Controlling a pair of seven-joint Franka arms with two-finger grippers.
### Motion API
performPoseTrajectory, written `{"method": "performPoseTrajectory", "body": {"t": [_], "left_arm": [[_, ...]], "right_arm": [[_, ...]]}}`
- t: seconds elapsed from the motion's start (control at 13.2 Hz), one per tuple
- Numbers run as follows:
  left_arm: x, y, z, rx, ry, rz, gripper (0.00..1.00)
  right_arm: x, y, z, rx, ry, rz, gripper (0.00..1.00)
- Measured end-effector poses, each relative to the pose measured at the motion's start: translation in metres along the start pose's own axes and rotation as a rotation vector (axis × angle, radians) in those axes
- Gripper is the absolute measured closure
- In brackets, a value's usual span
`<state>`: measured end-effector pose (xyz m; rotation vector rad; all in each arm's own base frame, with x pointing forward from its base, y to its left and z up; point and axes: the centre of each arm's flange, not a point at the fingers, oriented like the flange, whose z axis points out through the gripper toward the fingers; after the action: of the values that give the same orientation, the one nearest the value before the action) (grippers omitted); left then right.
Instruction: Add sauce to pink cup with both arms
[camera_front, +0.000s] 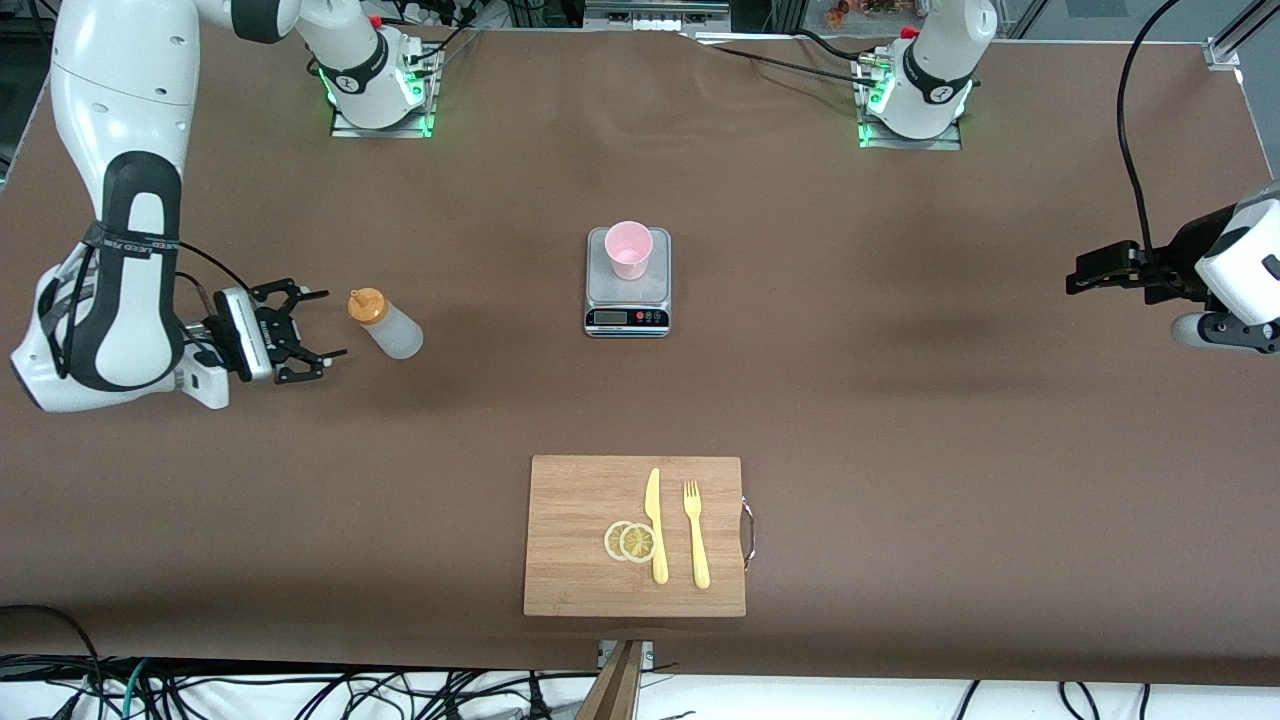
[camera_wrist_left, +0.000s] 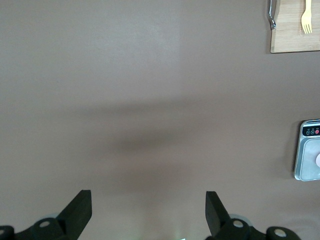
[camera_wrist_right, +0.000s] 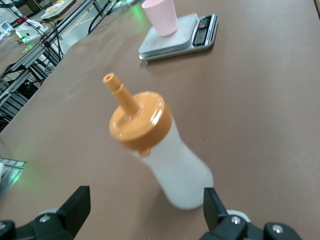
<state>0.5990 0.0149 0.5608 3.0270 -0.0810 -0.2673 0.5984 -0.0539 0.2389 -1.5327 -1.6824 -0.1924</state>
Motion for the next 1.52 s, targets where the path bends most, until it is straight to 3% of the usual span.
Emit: {"method": "performPoseTrajectory", "body": {"t": [0.38,0.68,0.99,1.14,1.29,1.44,1.52], "left_arm": [[0.000,0.000,0.000,0.000,0.000,0.000,0.00],[0.000,0.000,0.001,0.000,-0.001,-0.001,0.00],[0.002,-0.001,0.003,-0.001,-0.005,-0.001,0.00],[0.002,-0.001,0.003,-0.001,-0.005,-0.002,0.00],[0.002,-0.001,0.003,-0.001,-0.005,-0.002,0.00],[0.002,-0.001,0.003,-0.001,-0.005,-0.002,0.00],[0.002,-0.001,0.003,-0.001,-0.005,-0.002,0.00]], "right_arm": [[0.055,-0.003,-0.059,-0.020,-0.172,0.258,0.00],[0.101,-0.027,-0.100,-0.105,-0.264,0.528,0.00],[0.165,-0.037,-0.124,-0.187,-0.423,0.707,0.00],[0.188,-0.046,-0.130,-0.246,-0.514,0.812,0.00],[0.213,-0.064,-0.137,-0.324,-0.568,0.944,0.00],[0.235,-0.085,-0.142,-0.407,-0.594,1.058,0.00],[0.240,-0.095,-0.142,-0.463,-0.578,1.120,0.00]]}}
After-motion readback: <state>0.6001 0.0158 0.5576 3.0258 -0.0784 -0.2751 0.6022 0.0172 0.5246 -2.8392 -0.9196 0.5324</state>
